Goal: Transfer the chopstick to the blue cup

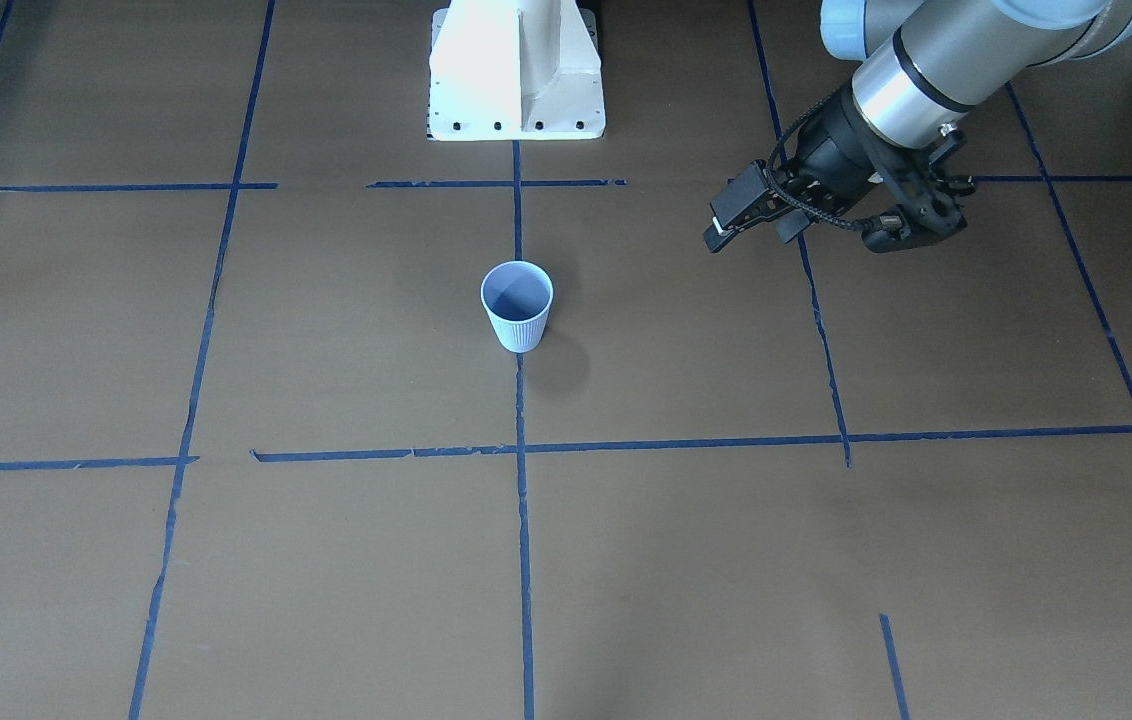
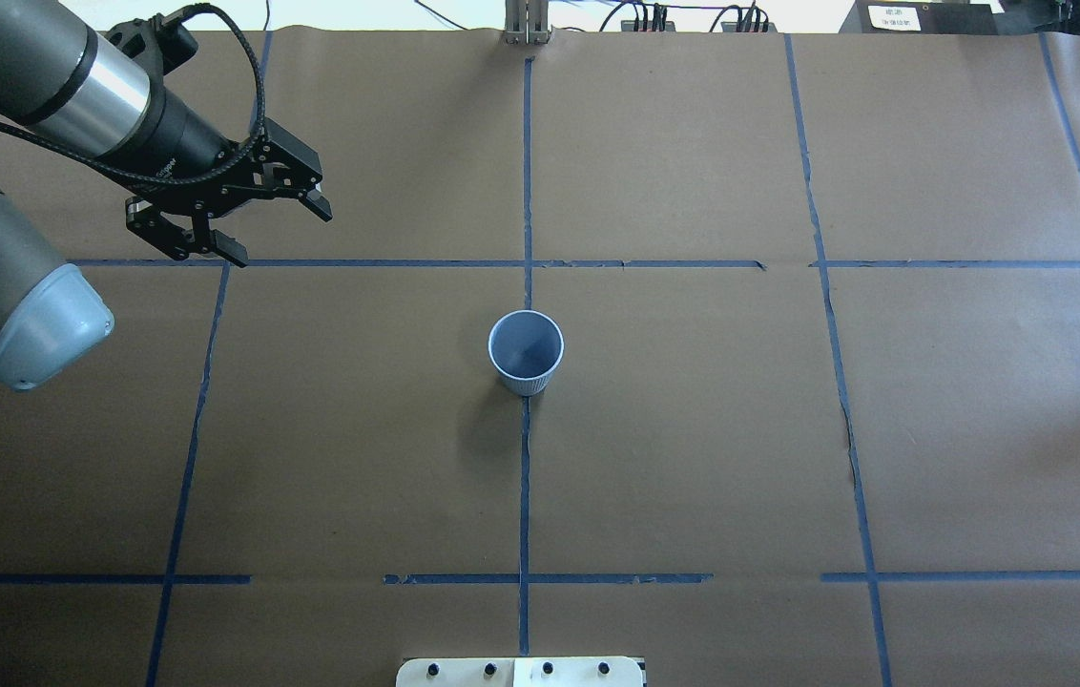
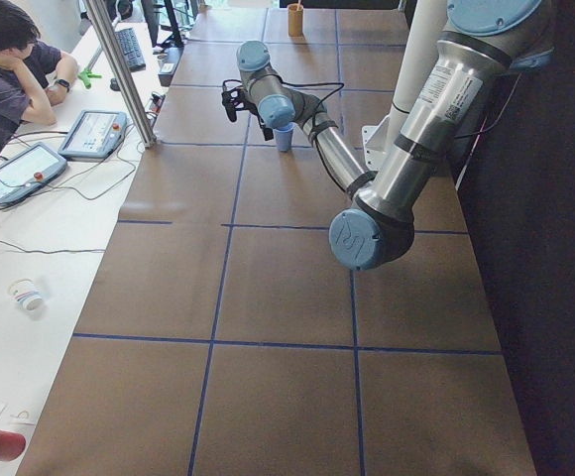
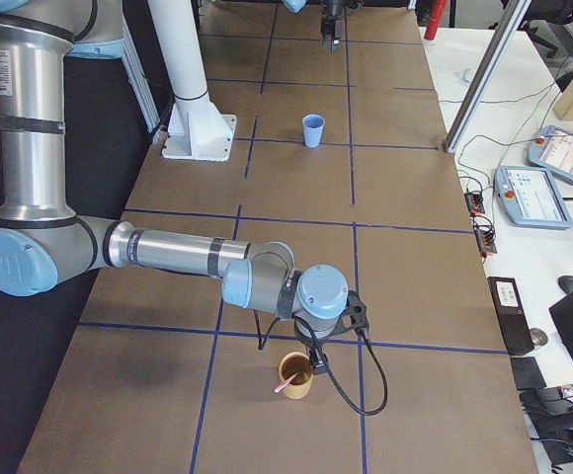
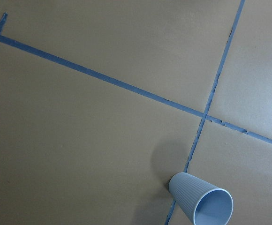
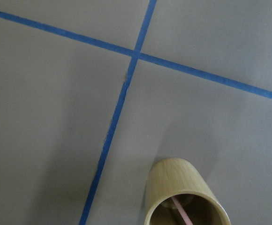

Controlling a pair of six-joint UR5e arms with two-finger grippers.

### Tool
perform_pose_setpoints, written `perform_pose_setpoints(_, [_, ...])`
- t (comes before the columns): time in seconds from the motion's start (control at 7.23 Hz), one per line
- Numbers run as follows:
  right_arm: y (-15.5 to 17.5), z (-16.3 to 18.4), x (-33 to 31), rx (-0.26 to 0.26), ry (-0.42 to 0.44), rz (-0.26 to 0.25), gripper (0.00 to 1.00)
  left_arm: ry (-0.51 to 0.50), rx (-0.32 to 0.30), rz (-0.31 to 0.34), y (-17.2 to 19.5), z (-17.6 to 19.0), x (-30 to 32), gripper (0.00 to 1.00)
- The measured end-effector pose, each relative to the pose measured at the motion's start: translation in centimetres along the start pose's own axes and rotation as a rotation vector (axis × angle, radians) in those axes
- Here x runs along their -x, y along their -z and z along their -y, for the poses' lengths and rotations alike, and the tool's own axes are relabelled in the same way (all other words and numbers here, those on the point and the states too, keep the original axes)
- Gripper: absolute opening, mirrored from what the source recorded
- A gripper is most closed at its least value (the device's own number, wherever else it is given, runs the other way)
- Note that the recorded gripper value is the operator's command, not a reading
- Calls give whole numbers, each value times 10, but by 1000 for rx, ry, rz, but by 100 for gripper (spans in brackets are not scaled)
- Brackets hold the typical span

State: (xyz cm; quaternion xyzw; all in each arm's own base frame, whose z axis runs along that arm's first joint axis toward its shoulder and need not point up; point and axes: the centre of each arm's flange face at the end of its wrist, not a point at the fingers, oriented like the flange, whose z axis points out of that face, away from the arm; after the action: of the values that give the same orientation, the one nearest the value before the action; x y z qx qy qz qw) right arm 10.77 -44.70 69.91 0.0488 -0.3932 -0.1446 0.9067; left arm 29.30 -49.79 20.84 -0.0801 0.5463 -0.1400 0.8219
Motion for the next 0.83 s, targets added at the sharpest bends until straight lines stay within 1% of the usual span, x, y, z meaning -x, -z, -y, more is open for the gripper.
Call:
perform_pose_setpoints(0.28, [-14, -16, -16, 27, 3, 10, 100, -1, -2, -1, 1, 0, 0, 100])
perform_pose_setpoints(0.55, [-22, -29, -29, 56, 3, -9, 100, -3, -2, -2, 1, -2, 0, 100])
perform_pose_setpoints(0.83, [-25, -41, -37, 67, -10, -14, 89, -2, -1, 4, -2, -3, 3, 100])
